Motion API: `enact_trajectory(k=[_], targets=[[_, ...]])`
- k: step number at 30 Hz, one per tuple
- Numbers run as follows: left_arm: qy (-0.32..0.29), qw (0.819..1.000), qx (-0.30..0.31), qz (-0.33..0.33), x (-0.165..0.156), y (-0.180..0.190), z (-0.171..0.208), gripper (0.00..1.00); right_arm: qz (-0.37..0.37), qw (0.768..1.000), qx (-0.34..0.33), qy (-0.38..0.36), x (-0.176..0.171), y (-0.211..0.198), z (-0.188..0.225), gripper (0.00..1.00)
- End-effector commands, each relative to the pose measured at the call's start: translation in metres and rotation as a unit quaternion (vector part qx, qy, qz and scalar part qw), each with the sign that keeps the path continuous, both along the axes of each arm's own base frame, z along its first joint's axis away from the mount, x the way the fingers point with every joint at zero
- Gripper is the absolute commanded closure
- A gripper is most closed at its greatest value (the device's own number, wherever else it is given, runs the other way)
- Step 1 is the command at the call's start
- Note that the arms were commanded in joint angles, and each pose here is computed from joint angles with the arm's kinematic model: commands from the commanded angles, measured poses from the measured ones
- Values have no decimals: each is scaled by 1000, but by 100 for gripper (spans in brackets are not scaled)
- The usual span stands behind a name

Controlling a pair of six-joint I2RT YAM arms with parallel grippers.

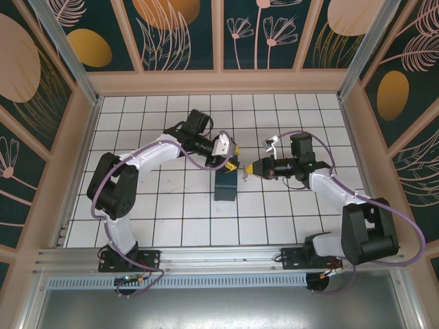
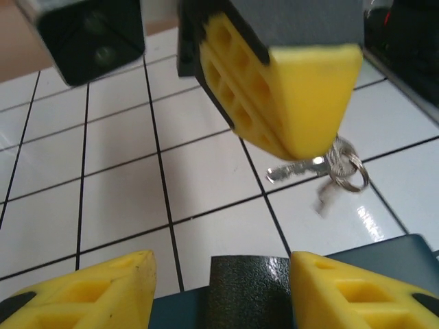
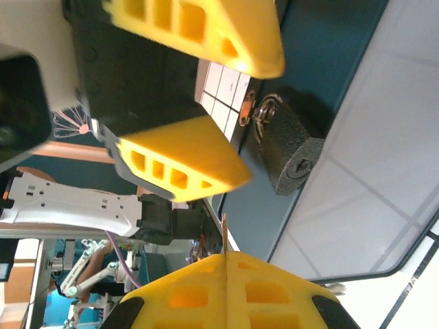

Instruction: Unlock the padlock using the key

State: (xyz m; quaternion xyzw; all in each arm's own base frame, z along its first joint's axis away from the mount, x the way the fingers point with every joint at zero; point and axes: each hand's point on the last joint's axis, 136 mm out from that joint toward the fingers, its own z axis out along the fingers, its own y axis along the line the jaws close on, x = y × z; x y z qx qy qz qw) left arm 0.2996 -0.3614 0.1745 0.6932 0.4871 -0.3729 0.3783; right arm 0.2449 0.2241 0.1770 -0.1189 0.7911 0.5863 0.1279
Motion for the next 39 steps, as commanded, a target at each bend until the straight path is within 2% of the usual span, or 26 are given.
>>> enact_trajectory(k=[1, 6, 9, 11, 14, 16, 27, 39], targets=[[49, 997, -50, -42, -14, 3, 49, 49, 17, 999, 1, -51, 2, 3, 14, 100], [198, 978, -46, -53, -23, -1, 63, 62, 24, 991, -10, -130, 13, 6, 25, 100], [256, 963, -51, -67, -34, -1, 74, 66, 33, 987, -25, -155, 20, 10, 20, 100], [284, 958, -19, -39, -32, -5, 71, 68, 44, 985, -32, -163, 21, 15, 13, 100], [300, 952, 40, 49, -15, -10, 52, 71, 47, 983, -37, -176, 21, 16, 11, 100], [315, 944, 58, 75, -12, -8, 45, 72, 47, 981, -39, -186, 21, 15, 11, 100], [327, 933, 93, 113, -4, -6, 30, 68, 58, 977, -43, -201, 16, 18, 10, 100], [343, 928, 113, 94, -15, -4, 14, 72, 60, 977, -31, -205, 16, 21, 16, 100]])
